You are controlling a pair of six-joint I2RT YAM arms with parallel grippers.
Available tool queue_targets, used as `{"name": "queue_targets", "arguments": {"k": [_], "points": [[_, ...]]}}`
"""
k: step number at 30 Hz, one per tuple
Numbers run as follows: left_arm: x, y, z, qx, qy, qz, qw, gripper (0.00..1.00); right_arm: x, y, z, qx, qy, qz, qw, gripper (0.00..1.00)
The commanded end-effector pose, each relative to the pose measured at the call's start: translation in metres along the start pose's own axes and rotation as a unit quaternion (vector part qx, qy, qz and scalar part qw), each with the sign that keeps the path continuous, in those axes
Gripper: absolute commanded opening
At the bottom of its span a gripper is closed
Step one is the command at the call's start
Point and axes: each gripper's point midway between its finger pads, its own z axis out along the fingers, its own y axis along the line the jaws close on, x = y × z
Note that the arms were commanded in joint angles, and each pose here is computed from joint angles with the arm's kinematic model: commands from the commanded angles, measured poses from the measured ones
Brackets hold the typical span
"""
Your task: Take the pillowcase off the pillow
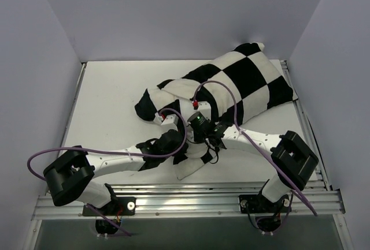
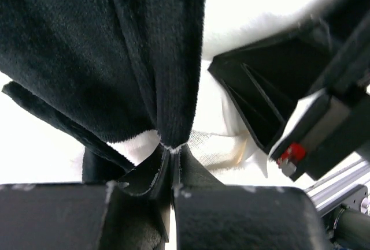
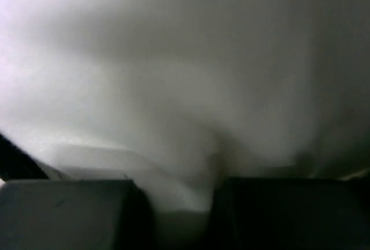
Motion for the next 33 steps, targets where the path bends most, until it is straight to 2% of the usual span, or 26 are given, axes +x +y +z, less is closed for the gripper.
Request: {"name": "queue_targets", "arguments": {"k": [1, 8, 12, 19, 25, 33], "points": [[0.013, -0.021, -0.009, 0.035, 0.025, 0.008, 0.999, 0.03, -0.058, 0.015, 0.005, -0.046, -0.056, 0.061, 0.995, 0.0], [0.021, -0.03, -0.009, 0.042, 0.036, 0.025, 0.998, 0.03, -0.148, 0.02, -0.016, -0.092, -0.142, 0.125, 0.978, 0.0], [0.028, -0.041, -0.011, 0.052, 0.045, 0.059, 0.996, 0.03, -0.202, 0.019, -0.034, -0.12, -0.196, 0.163, 0.96, 0.0], [0.031, -0.037, -0.01, 0.035, 0.05, 0.063, 0.996, 0.02, -0.263, 0.007, -0.078, -0.167, -0.255, 0.188, 0.934, 0.0], [0.032, -0.012, -0.002, -0.011, 0.065, 0.053, 0.996, 0.02, -0.283, -0.006, -0.133, -0.205, -0.292, 0.198, 0.913, 0.0], [0.022, -0.002, 0.013, -0.054, 0.061, 0.066, 0.995, 0.02, -0.271, -0.013, -0.169, -0.238, -0.292, 0.208, 0.903, 0.0]]}}
